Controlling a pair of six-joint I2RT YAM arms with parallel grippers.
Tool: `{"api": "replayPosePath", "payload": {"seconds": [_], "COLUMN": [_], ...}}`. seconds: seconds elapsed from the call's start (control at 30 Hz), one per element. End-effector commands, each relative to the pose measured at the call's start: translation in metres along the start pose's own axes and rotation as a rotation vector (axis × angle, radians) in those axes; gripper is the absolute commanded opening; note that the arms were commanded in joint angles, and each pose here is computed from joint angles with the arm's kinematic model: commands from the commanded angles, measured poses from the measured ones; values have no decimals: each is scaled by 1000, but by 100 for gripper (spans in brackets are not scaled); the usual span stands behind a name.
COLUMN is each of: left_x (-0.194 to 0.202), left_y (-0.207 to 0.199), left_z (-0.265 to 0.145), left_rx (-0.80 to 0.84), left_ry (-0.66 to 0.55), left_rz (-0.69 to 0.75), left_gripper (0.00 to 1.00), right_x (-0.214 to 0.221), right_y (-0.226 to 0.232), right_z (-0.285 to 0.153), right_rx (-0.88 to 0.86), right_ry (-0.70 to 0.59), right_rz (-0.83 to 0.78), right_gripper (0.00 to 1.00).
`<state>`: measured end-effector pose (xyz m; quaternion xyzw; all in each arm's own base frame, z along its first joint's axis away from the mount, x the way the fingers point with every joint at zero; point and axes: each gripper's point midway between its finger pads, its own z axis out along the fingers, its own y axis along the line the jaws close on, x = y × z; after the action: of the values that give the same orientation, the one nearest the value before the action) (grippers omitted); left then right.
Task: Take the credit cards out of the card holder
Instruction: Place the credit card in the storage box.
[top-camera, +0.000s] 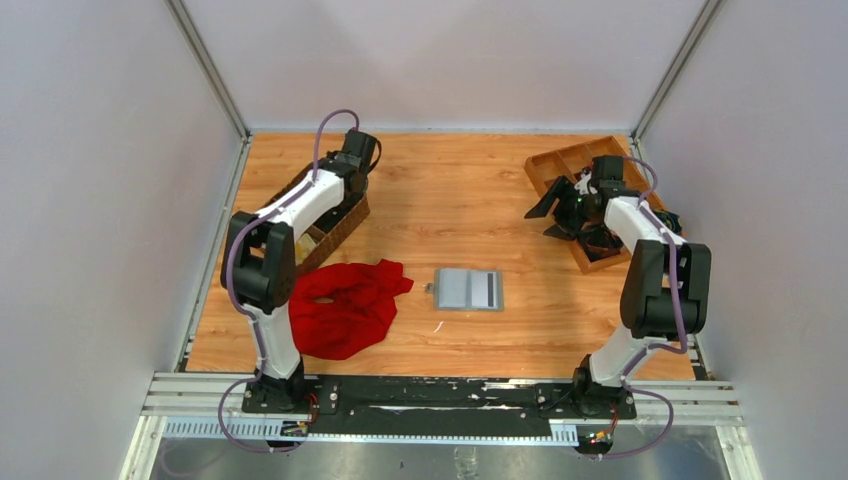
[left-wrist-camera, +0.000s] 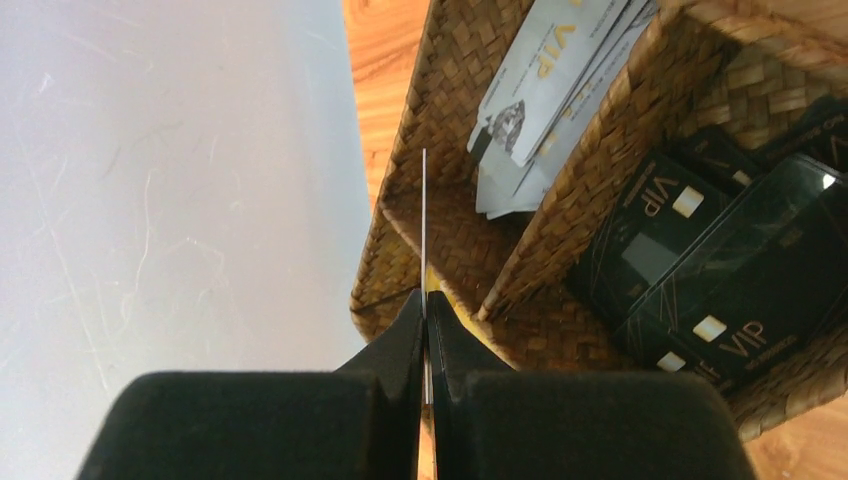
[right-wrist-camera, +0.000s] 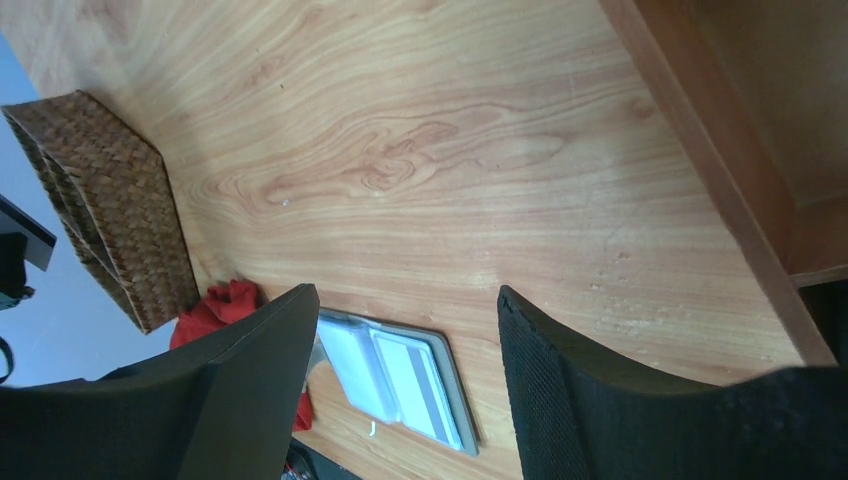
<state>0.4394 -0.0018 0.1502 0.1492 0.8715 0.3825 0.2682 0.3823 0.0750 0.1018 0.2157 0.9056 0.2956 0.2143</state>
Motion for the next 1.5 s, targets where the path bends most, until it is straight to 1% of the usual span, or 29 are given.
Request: {"api": "replayPosePath", "payload": {"seconds": [0.0, 0.17, 0.3, 0.47, 0.6, 0.77, 0.87, 0.93, 1.03, 1.07, 1.1, 1.2, 1.27, 1.33, 1.47], "left_x": [-17, -32, -31, -29, -26, -26, -29, -29, -29, -30, -29, -32, -32, -33, -40], "left_y": [-4, -13, -24, -33, -33, -39, -38, -40, -40, -39, -38, -40, -40, -35, -21], "left_z": [21, 39, 53, 66, 81, 95, 97, 97, 92, 89, 86, 73, 65, 57, 33], "left_rx": [-31, 47, 71, 92, 70, 116, 119, 134, 162, 171, 180, 249, 282, 294, 333], "left_ry": [-63, -85, -47, -48, -4, 37, 75, 79, 73, 69, 68, 46, 39, 37, -8], "left_rz": [27, 35, 107, 113, 140, 126, 155, 167, 164, 161, 153, 127, 109, 84, 18], "left_gripper": [0, 0, 0, 0, 0, 0, 4, 6, 25, 27, 33, 45, 48, 48, 48], "right_x": [-14, -20, -26, -32, -36, -42, -43, -42, -43, -44, -44, -45, -45, -45, -46], "right_y": [-1, -2, 2, 6, 6, 9, 9, 8, 8, 9, 9, 10, 10, 12, 18], "right_z": [-2, 8, 12, 17, 21, 22, 24, 24, 24, 24, 24, 25, 24, 22, 15], "right_rx": [6, 2, -11, -29, -31, -37, -37, -35, -35, -36, -38, -38, -38, -45, -57], "right_ry": [-17, 1, 5, 14, 18, 11, 13, 15, 12, 12, 13, 11, 8, 8, -4], "right_rz": [56, 75, 83, 82, 86, 82, 79, 78, 81, 82, 82, 82, 87, 85, 70], "right_gripper": [70, 69, 69, 66, 66, 67, 66, 66, 66, 67, 67, 67, 67, 67, 67]}}
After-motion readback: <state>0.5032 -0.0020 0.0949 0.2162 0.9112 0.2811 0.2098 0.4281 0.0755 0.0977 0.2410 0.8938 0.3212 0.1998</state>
